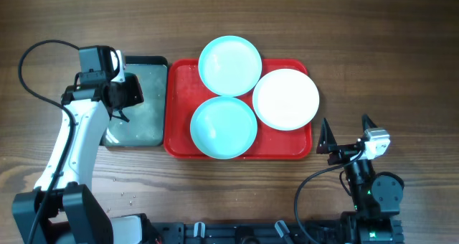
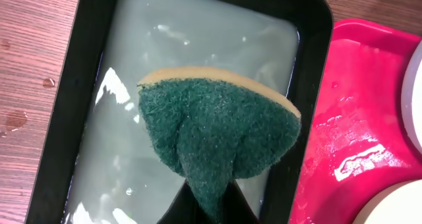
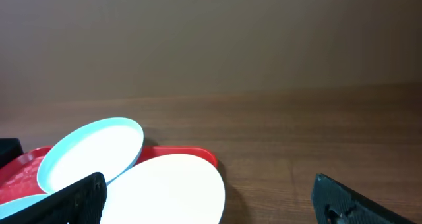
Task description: Clean dirty plates on tray and stack at the side
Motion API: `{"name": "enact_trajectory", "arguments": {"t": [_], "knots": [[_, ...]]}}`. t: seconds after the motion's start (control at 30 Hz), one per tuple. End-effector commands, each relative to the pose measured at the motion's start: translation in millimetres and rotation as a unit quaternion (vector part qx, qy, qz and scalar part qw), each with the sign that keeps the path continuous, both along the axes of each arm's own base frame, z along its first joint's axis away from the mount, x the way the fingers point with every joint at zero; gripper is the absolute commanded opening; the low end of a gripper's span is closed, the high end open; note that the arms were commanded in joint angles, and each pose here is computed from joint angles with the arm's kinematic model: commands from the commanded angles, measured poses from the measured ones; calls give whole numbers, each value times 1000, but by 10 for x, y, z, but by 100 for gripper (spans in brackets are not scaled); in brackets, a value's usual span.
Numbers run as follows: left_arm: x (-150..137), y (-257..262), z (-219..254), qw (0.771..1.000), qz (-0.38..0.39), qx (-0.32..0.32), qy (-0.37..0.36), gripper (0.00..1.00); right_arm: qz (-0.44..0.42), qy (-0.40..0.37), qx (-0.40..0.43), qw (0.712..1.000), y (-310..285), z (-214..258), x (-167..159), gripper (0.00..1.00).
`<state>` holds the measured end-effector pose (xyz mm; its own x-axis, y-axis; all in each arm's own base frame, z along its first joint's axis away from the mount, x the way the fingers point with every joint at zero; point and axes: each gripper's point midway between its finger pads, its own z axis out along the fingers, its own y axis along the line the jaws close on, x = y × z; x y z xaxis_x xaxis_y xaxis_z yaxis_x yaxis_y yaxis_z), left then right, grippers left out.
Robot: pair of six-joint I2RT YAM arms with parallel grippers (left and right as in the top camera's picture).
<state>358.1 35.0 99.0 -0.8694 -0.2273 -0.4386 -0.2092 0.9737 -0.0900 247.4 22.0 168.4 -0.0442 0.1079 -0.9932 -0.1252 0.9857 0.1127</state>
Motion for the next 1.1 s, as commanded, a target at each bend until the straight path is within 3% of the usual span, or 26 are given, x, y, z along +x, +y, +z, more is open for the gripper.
{"name": "enact_trajectory", "arguments": {"t": [0.0,0.47,0.6,1.07], "knots": [[-8,22,32,1000,7,4,-3,4,-6,-3,5,1000,-24,13,1,100],[16,-40,44,1000,-6,-9,-9,4,-6,-3,5,1000,-24,13,1,100],[-21,235,47,996,79,37,-5,4,-6,-3,5,1000,-24,13,1,100],[-16,203,44,997,75,29,-5,4,-6,-3,5,1000,-24,13,1,100]]}}
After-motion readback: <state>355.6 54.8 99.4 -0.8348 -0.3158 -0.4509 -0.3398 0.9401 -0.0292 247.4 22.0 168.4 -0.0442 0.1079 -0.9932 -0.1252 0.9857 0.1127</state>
